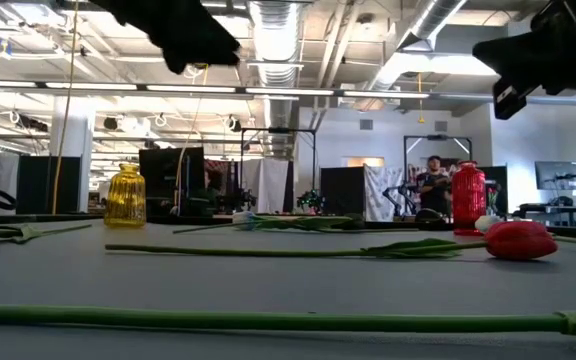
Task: Sort flowers into vase by color
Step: Put the top black tulip into the red flower vase
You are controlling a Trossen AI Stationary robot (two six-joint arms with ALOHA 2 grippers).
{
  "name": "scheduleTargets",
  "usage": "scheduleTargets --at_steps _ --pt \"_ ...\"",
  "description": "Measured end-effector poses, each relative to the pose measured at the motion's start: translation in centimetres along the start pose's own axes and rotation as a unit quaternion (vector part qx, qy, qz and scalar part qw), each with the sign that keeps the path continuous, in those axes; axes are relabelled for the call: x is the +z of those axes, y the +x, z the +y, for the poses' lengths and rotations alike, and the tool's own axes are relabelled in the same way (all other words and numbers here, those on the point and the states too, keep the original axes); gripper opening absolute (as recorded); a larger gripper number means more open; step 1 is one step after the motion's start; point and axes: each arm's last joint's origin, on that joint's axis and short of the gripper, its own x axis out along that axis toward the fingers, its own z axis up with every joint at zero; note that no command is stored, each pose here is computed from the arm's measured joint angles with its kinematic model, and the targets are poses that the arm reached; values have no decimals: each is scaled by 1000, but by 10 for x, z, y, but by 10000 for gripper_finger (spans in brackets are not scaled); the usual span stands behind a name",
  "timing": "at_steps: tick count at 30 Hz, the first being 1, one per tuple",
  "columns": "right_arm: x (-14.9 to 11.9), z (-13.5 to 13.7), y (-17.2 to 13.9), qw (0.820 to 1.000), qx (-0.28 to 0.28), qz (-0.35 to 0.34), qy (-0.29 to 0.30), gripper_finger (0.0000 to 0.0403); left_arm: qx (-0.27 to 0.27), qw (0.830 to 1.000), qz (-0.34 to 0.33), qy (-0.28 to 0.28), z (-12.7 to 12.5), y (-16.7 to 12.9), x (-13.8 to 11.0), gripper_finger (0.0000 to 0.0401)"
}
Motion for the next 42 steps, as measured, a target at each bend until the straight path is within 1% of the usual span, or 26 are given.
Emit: scheduleTargets --at_steps 4,7,10,13,18,21,24,29,33,38,40,42 --pt "-2 -1 6 1000 -10 5 -23 37 55 998 41 -2 22 30 -4 160" --pt "0 -1 11 998 -19 19 -48 37 95 992 73 -34 44 51 -11 160" --pt "4 -1 18 996 -37 29 -74 38 107 986 105 -69 66 68 -21 160" --pt "11 2 27 993 -41 38 -105 46 114 980 137 -83 84 83 -31 160" --pt "24 8 45 991 -41 53 -113 76 114 970 190 -97 102 108 -49 160" --pt "27 13 55 989 -38 80 -116 100 114 965 217 -93 109 122 -60 160" --pt "31 17 65 990 -35 89 -109 122 113 958 247 -86 112 132 -73 160" --pt "31 23 76 990 -27 102 -90 146 112 953 272 -73 114 142 -88 160" --pt "25 28 79 988 -15 120 -95 150 116 951 279 -65 115 144 -92 160" --pt "19 33 80 986 -3 133 -98 146 95 952 284 -62 115 145 -93 157" --pt "18 35 80 986 2 136 -98 144 94 952 284 -64 115 145 -94 146" --pt "18 36 80 986 5 136 -98 143 94 952 285 -66 115 145 -94 124"
